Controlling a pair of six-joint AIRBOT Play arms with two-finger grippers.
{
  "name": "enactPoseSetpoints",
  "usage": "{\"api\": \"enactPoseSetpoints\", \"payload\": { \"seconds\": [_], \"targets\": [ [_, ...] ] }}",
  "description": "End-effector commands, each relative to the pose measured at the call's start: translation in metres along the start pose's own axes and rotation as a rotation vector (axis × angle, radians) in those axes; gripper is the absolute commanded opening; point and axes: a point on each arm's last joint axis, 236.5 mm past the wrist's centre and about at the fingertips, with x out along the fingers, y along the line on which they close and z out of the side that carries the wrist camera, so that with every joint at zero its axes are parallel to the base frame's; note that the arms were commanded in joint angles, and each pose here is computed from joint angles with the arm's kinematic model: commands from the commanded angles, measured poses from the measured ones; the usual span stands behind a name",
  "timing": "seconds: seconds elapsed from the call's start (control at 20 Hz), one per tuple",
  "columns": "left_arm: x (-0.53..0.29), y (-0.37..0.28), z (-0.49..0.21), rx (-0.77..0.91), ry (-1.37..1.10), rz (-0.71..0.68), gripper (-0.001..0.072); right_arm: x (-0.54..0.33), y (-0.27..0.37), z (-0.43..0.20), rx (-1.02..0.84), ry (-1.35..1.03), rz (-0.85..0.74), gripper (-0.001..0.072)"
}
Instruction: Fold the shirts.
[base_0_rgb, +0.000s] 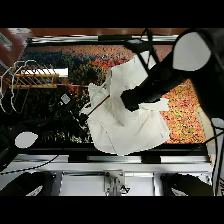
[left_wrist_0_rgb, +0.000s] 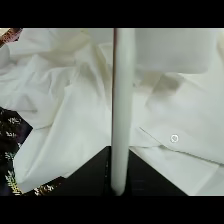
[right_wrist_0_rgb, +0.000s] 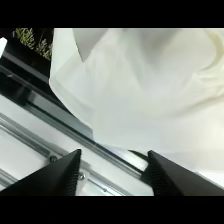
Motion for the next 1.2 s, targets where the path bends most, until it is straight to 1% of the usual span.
{"api": "enactPoseSetpoints", "payload": {
  "seconds": [0.0,0.1,0.15,0.2,0.25,0.3,0.35,0.4,0.45,0.5,0.65,0.75,0.85,1.05,1.15],
  "targets": [
    [-0.002,0.001,0.006,0.007,-0.011,0.004,0.0042,-0.031,-0.049,0.019,0.105,-0.154,-0.049,0.0620],
    [-0.005,0.002,0.014,0.023,-0.027,0.007,0.0042,-0.061,-0.105,0.036,0.178,-0.303,-0.105,0.0617],
    [-0.006,0.003,0.016,0.029,-0.030,0.010,0.0042,-0.072,-0.142,0.037,0.156,-0.339,-0.177,0.0616],
    [-0.007,0.003,0.018,0.051,-0.030,0.010,0.0042,-0.079,-0.182,0.032,0.035,-0.324,-0.290,0.0616],
    [-0.008,0.002,0.017,0.066,-0.022,0.006,0.0042,-0.082,-0.210,0.027,-0.229,-0.255,-0.391,0.0616],
    [-0.007,0.001,0.013,0.087,-0.004,0.002,0.0042,-0.080,-0.218,0.026,-0.524,-0.194,-0.422,0.0616],
    [-0.007,0.000,0.007,0.106,0.020,-0.005,0.0042,-0.075,-0.217,0.030,-0.727,-0.186,-0.399,0.0608],
    [-0.007,0.001,0.002,0.122,0.040,-0.002,0.0042,-0.069,-0.215,0.039,-0.892,-0.195,-0.384,0.0598],
    [-0.007,0.003,-0.001,0.141,0.054,0.007,0.0042,-0.062,-0.219,0.047,-0.960,-0.188,-0.396,0.0599],
    [-0.007,0.007,-0.002,0.158,0.060,0.019,0.0042,-0.054,-0.222,0.054,-0.972,-0.186,-0.398,0.0601],
    [-0.008,0.012,-0.009,0.196,0.090,0.036,0.0042,-0.026,-0.223,0.073,-1.098,-0.130,-0.419,0.0603],
    [-0.008,0.012,-0.014,0.215,0.113,0.033,0.0042,-0.016,-0.214,0.090,-1.131,-0.160,-0.424,0.0602],
    [-0.008,0.011,-0.015,0.245,0.116,0.030,0.0042,-0.004,-0.203,0.092,-1.171,-0.155,-0.383,0.0602],
    [-0.009,0.011,-0.014,0.255,0.116,0.030,0.0042,0.015,-0.176,0.079,-1.192,-0.145,-0.232,0.0602],
    [-0.009,0.011,-0.014,0.255,0.116,0.030,0.0042,0.015,-0.175,0.077,-1.192,-0.138,-0.225,0.0602]
  ]
}}
